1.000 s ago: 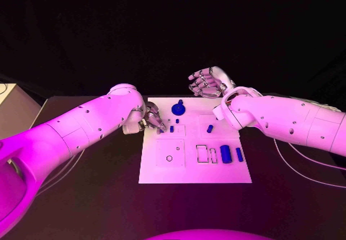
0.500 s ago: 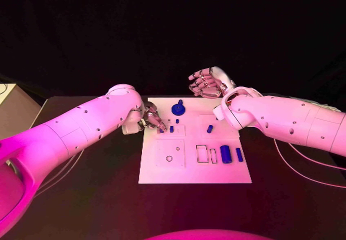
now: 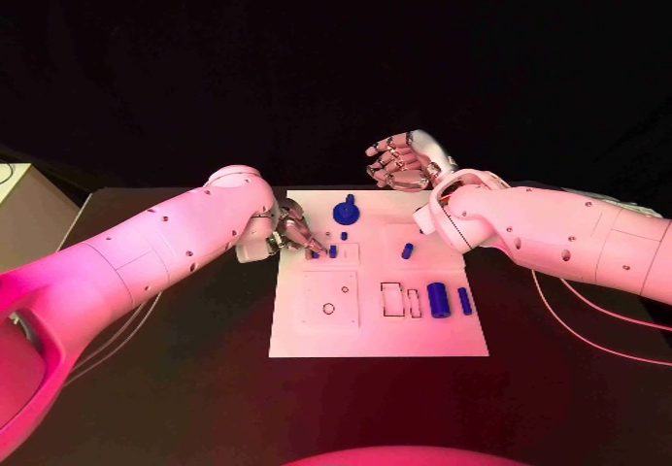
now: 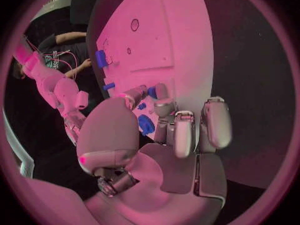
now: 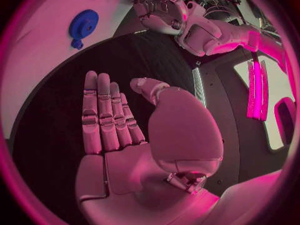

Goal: Assemble the parts on the task board

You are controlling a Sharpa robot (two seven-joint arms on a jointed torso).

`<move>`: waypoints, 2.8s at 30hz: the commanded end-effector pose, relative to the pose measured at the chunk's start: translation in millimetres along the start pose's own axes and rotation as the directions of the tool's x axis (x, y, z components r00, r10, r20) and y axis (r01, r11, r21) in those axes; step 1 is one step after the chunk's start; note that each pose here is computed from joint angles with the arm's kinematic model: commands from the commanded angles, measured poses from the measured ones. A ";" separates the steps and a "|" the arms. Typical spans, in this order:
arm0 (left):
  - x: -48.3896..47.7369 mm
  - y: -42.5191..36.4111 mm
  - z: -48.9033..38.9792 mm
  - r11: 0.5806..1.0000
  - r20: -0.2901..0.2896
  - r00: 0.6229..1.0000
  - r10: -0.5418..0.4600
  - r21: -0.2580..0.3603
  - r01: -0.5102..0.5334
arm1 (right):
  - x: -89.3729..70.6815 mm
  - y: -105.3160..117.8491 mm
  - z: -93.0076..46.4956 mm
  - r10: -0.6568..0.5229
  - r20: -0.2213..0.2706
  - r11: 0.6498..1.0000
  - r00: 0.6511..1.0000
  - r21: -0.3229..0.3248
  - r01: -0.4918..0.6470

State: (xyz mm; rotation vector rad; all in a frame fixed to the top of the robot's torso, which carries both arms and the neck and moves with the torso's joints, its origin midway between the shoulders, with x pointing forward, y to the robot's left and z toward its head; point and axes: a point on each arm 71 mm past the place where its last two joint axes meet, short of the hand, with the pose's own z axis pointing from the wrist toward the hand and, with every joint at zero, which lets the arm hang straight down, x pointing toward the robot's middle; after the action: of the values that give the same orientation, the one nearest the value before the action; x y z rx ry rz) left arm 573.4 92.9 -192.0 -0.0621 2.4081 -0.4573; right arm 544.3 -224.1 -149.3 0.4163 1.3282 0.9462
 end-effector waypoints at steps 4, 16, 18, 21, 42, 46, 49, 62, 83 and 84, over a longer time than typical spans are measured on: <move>1.2 7.1 1.1 0.999 0.010 1.000 -0.002 -0.034 0.002 | 0.3 0.9 -0.2 0.003 -0.011 1.000 1.000 -0.014 -0.003; -1.3 15.1 -1.8 0.999 0.029 1.000 -0.012 -0.042 0.013 | -0.9 0.0 -0.7 0.002 -0.009 1.000 1.000 -0.012 -0.002; -1.4 15.7 -2.4 0.999 0.030 0.999 -0.015 -0.040 0.016 | -0.9 -0.1 -0.7 0.002 -0.009 1.000 1.000 -0.012 -0.002; -1.1 16.1 -3.2 0.999 0.029 0.999 -0.024 -0.033 0.025 | -0.9 -0.1 -0.8 0.002 -0.010 1.000 1.000 -0.012 -0.002; -5.2 14.7 -10.7 0.988 0.087 0.985 -0.146 0.067 0.141 | -1.5 -1.8 -1.4 0.001 -0.010 1.000 1.000 -0.008 -0.002; -8.5 14.5 -16.3 0.978 0.111 0.976 -0.187 0.111 0.175 | -1.7 -2.8 -1.8 0.001 -0.009 1.000 1.000 -0.006 -0.001; -9.9 14.9 -19.9 0.974 0.118 0.972 -0.203 0.130 0.188 | -1.9 -3.4 -2.1 0.001 -0.009 1.000 1.000 -0.005 -0.001; -9.0 20.2 -26.4 0.979 0.122 0.977 -0.176 0.126 0.161 | -2.2 -4.8 -3.0 0.002 -0.009 1.000 1.000 -0.002 -0.002; 12.4 22.6 -26.5 0.990 0.283 0.951 -0.127 0.088 0.106 | -2.4 -7.7 -5.1 0.002 -0.007 1.000 1.000 0.004 -0.002; 14.0 22.7 -25.9 0.991 0.286 0.951 -0.121 0.083 0.101 | -2.4 -7.8 -5.1 0.002 -0.007 1.000 1.000 0.005 -0.002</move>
State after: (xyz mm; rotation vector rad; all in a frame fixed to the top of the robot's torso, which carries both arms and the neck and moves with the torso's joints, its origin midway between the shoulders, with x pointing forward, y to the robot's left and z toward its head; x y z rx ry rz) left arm 546.5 118.9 -191.9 -0.2242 2.1647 -0.5937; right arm 542.8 -233.1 -154.8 0.4305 1.3352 0.9325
